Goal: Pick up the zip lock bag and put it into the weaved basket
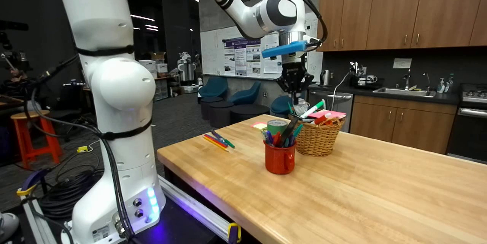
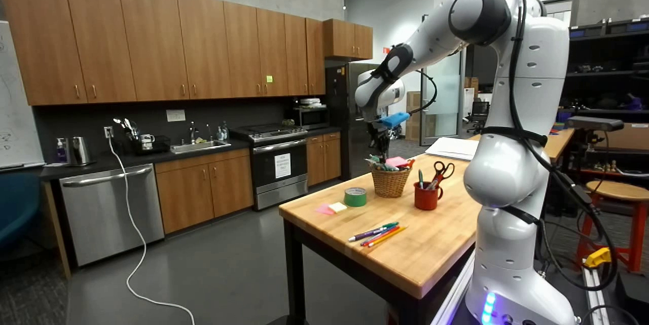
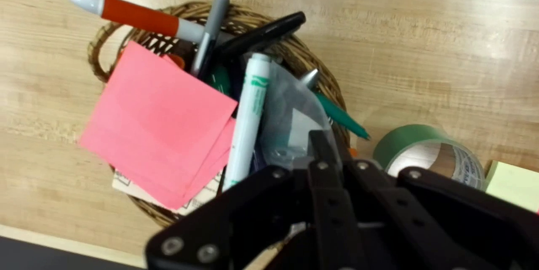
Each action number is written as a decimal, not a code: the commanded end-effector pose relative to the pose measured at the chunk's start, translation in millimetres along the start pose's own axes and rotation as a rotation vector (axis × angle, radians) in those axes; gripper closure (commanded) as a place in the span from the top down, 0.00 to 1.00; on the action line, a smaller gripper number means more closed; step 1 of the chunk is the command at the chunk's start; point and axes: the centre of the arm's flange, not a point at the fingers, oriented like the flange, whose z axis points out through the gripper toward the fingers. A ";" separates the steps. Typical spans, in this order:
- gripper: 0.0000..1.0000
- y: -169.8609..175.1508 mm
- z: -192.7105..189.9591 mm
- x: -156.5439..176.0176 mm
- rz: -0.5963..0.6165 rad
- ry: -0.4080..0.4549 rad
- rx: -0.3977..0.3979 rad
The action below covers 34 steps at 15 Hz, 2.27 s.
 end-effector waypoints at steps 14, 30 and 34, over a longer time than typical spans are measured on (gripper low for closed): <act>0.79 -9.0 -33.8 -28.7 0.025 0.043 -0.008; 1.00 -68.2 -130.8 -70.9 0.047 0.212 0.260; 1.00 -65.8 -131.0 -64.4 0.033 0.219 0.255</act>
